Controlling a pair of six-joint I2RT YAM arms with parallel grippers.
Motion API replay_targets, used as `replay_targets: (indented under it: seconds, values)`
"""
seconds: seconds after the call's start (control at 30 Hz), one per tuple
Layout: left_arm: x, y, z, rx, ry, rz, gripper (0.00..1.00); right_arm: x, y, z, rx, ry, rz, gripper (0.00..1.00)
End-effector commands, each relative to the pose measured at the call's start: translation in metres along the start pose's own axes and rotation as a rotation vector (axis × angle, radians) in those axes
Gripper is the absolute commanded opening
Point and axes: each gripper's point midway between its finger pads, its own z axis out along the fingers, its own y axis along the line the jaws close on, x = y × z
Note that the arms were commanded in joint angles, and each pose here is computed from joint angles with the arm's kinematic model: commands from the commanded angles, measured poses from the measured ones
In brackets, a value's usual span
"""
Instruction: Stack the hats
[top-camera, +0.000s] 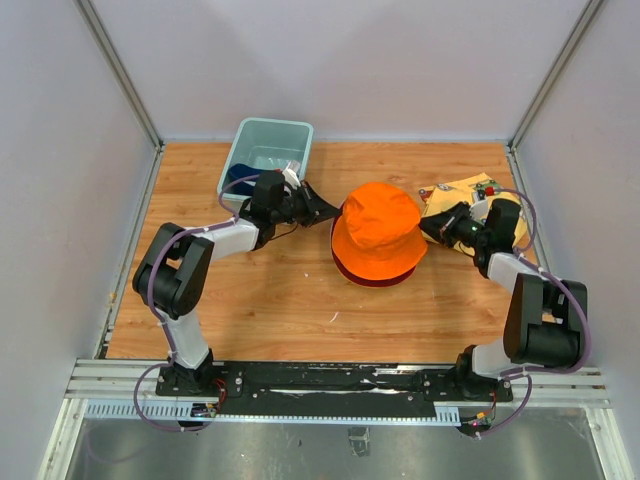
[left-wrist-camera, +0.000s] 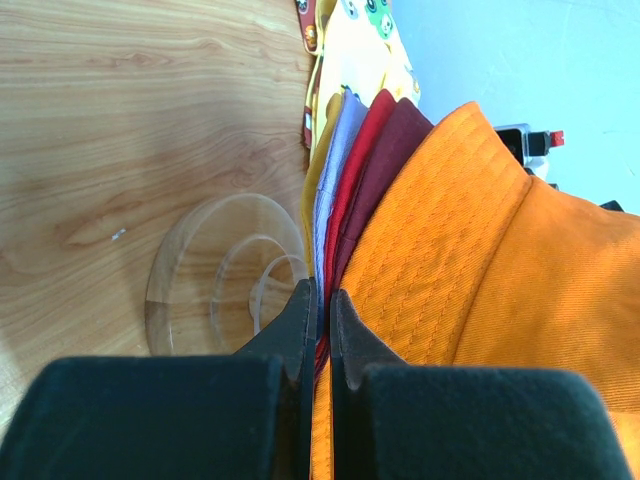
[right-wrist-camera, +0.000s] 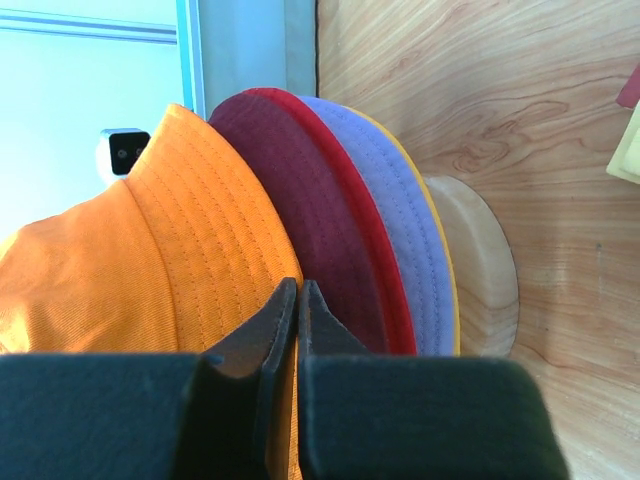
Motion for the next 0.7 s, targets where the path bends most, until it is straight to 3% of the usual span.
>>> replay_targets:
  seconds: [0.0,0.07,0.2,0.3,0.43,0.67]
  values:
    - [-0.002,0.007,0.002,-0.02,-0.007,-0.001,0.0,-0.002,-0.016,-0.003,0.068,-0.022,-0.006,0.01]
    - [-0.001,0.006,0.0,-0.017,-0.008,-0.005,0.0,-0.002,-0.017,-0.005,0.074,-0.024,0.004,0.02]
    - [0.001,0.005,0.0,-0.012,-0.006,-0.013,0.01,-0.008,-0.011,-0.015,0.074,-0.069,0.017,0.27]
    - [0.001,0.004,-0.001,-0.007,-0.003,-0.015,0.0,-0.014,-0.001,-0.03,0.076,-0.126,0.01,0.41]
    - [0.001,0.002,-0.003,-0.004,-0.002,-0.011,0.0,-0.012,0.013,-0.048,0.068,-0.174,0.001,0.49]
    - [0.009,0.013,-0.011,-0.046,-0.008,-0.034,0.0,0.022,0.012,-0.07,0.075,-0.176,0.032,0.52]
